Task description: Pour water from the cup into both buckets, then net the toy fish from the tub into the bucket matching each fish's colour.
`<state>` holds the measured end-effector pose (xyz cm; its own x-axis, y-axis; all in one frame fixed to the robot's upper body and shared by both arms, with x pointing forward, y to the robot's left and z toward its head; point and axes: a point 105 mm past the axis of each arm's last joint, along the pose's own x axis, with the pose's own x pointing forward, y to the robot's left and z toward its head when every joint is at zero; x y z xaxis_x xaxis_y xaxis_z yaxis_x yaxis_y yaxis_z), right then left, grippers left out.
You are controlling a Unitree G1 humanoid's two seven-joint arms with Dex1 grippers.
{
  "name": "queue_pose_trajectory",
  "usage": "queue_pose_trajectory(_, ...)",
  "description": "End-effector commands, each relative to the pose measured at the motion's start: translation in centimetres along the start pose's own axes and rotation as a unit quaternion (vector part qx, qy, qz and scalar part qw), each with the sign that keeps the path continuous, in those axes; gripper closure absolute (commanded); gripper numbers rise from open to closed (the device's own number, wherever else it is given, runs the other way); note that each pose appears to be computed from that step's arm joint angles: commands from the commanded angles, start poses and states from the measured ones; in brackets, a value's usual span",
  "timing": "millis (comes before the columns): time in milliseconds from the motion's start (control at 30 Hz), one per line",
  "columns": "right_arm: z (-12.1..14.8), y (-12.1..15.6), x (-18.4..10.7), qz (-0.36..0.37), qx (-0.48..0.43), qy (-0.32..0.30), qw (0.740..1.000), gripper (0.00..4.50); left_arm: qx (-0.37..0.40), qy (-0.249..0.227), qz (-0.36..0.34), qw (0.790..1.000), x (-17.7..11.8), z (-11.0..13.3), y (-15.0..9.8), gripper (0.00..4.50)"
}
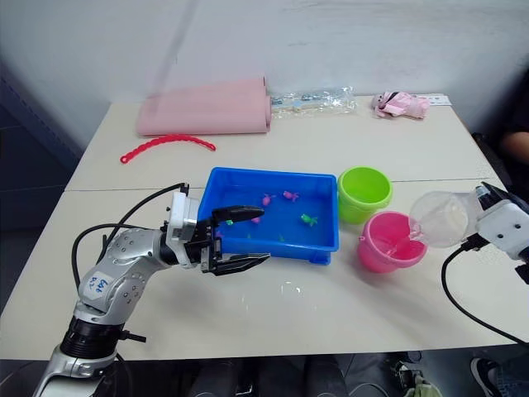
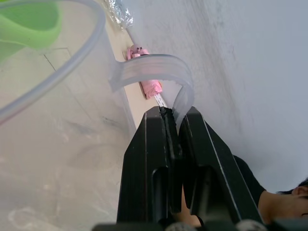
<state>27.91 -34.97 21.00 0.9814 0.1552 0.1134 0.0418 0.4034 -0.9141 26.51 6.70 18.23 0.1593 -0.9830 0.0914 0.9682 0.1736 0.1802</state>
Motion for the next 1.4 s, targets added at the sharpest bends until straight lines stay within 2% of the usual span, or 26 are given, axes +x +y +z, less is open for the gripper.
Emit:
queue_pose_trajectory(33, 0.7, -1.5, 0.0, -0.03, -0.027, -0.018, 0.999, 4.45, 0.017, -0.009, -0.001, 1.0, 0.1, 0.6, 0.0, 0.0)
queue_pose_trajectory(767, 0.8, -2.3, 0.1, -0.077, -0.081, -0.034, 0.993, 4.45, 0.03, -0.015, 0.012, 0.999, 0.1, 0.6, 0.5, 0.0)
queue_pose_trajectory(1033, 0.1, -1.8, 0.1, -0.067, -0.059, -0.028, 0.996, 4.45, 0.031, -0.016, 0.015, 0.999, 0.1, 0.6, 0.7, 0.0)
queue_pose_trajectory(1100, -0.4, -1.8, 0.0, -0.073, -0.031, -0.023, 0.997, 4.45, 0.031, -0.015, 0.016, 0.999, 0.0, 0.6, 0.7, 0.0)
queue_pose_trajectory(1167, -0.9, -1.5, 0.0, -0.077, 0.035, -0.019, 0.996, 4.45, 0.03, -0.015, 0.017, 0.999, 0.0, 0.6, 0.7, 0.0)
queue_pose_trajectory(1233, -1.0, -1.4, -0.1, -0.086, 0.111, -0.023, 0.99, 4.45, 0.029, -0.013, 0.017, 0.999, -0.1, 0.5, 0.6, 0.0)
queue_pose_trajectory(1400, -1.8, -2.2, -0.1, -0.105, 0.217, -0.012, 0.97, 4.45, 0.027, -0.01, 0.02, 0.999, -0.3, 0.5, 0.5, 0.0)
